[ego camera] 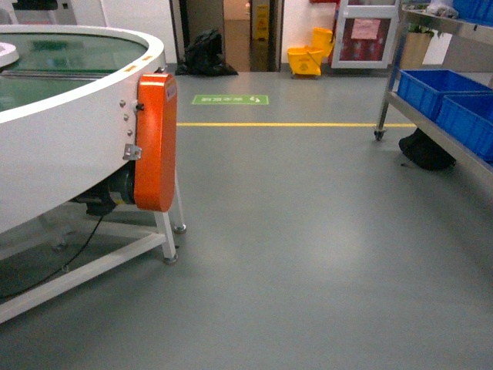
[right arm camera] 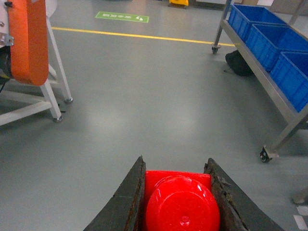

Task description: Pick red block from blue box to shelf

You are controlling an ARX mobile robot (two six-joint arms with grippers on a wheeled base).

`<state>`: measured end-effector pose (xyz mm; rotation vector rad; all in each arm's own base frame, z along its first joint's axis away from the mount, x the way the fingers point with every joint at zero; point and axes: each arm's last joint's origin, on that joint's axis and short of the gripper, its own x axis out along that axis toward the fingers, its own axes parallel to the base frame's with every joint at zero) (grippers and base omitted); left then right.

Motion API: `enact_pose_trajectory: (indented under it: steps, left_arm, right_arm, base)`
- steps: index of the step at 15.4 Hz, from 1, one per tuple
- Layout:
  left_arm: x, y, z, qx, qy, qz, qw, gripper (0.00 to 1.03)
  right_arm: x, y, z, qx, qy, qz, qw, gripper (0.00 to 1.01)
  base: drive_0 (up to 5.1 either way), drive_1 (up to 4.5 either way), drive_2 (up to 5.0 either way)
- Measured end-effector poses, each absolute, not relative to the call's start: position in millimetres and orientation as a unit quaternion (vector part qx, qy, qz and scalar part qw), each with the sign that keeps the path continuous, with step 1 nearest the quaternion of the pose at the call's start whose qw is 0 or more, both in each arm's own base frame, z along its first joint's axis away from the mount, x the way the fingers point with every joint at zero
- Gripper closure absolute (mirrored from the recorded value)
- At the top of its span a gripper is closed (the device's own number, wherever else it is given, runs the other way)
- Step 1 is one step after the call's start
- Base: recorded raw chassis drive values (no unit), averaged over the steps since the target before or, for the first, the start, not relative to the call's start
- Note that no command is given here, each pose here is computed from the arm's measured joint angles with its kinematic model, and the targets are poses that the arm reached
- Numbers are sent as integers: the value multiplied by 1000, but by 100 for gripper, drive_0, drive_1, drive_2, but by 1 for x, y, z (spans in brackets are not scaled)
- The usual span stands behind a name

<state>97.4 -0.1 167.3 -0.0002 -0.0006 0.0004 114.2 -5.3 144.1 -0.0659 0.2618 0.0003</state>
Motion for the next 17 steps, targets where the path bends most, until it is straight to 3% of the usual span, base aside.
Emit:
enact_pose_trajectory:
  steps: [2, 17]
  left_arm:
    - [97, 0, 167, 0, 2, 2, 1000, 5]
    - [97, 0, 167, 0, 0, 1, 1000, 5]
  right_arm:
    - [114, -5, 143, -33, 134, 1, 990, 73]
    - [114, -5, 144, -33, 130, 0, 991, 73]
  base:
    - [8, 441, -426]
    - [-197, -197, -197]
